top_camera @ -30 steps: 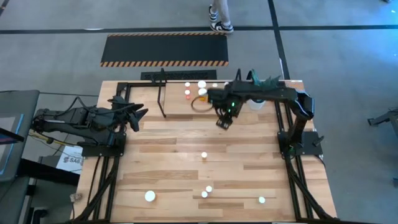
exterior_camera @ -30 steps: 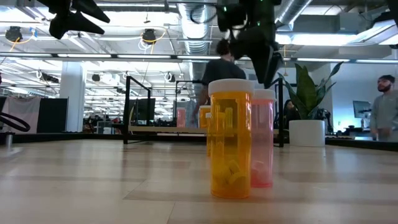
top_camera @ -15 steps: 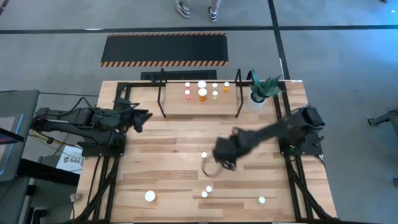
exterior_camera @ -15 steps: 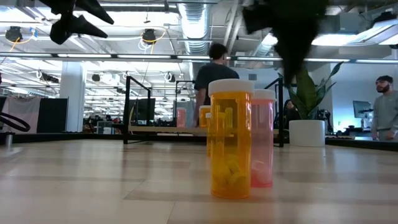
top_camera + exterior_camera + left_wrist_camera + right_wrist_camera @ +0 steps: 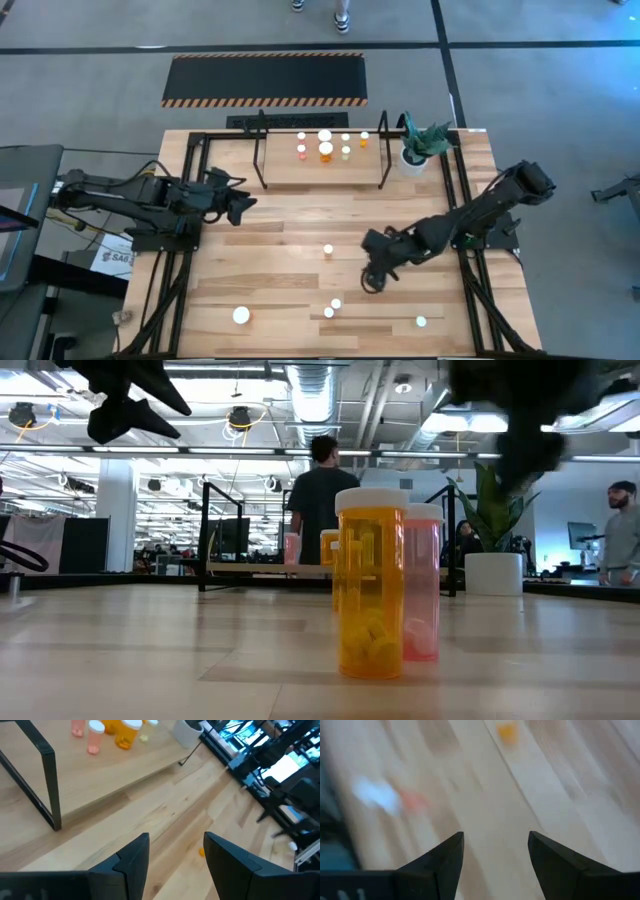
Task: Pick and place medicine bottles onto shelf by color
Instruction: Put the top small orange pill bottle on the shelf aligned with the other small orange pill bottle
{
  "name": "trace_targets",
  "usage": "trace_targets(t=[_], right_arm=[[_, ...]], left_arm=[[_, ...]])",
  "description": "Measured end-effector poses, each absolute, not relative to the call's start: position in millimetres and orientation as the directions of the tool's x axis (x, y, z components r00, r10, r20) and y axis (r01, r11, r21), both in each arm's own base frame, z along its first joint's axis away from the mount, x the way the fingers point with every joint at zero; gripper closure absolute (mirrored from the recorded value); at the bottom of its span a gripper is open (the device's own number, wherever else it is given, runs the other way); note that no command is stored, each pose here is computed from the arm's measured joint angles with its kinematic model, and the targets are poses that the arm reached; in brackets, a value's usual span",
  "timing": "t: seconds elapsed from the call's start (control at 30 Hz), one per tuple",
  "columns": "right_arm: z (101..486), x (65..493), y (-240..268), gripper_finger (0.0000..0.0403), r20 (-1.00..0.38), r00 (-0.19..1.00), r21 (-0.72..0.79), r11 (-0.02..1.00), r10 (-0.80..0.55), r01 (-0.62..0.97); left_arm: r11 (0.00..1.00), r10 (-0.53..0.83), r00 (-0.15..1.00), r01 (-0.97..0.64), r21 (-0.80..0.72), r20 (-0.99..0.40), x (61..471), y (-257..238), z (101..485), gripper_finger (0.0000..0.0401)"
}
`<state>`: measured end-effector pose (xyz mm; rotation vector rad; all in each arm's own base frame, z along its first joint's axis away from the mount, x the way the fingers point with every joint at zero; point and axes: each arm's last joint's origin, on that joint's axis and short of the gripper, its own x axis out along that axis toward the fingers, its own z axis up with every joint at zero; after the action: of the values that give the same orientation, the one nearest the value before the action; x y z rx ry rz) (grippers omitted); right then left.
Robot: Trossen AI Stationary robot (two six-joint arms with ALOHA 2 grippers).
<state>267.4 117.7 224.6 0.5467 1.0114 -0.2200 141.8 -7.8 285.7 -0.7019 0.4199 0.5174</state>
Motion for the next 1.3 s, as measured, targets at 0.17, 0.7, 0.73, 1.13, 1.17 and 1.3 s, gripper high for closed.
trace_targets(t=[0.17,0.7,0.73,1.13,1.17,1.3], right_arm=[[230.6,303.8,117.7,0.0158,-0.660,0.741,0.531,0.777,0.128,0.339],[229.1,359.1,68.4,0.0159,-0.555,0.794,0.704,0.649,0.247,0.290],[232.3,359.0,64.4,0.0159,-0.557,0.796,0.691,0.665,0.239,0.284],[226.5,355.5,53.8,0.0159,-0.661,0.720,0.537,0.804,0.210,0.258],[226.6,355.7,52.7,0.0159,-0.660,0.722,0.532,0.808,0.209,0.253],[226.5,356.2,48.7,0.0159,-0.661,0.723,0.556,0.779,0.202,0.291]], left_arm=[[0.648,0.304,0.792,-0.579,-0.494,-0.529,143.4,-8.0,285.0,0.0227],[0.670,0.241,0.841,-0.506,-0.544,-0.485,132.1,-8.1,293.0,0.0227],[0.674,0.241,0.844,-0.501,-0.543,-0.479,131.5,-8.0,293.7,0.0227],[0.698,0.224,0.847,-0.485,-0.527,-0.482,129.9,-8.3,293.8,0.0227],[0.698,0.223,0.847,-0.485,-0.527,-0.483,129.9,-8.3,293.8,0.0227],[0.698,0.223,0.847,-0.485,-0.527,-0.483,129.9,-8.3,293.8,0.0227]])
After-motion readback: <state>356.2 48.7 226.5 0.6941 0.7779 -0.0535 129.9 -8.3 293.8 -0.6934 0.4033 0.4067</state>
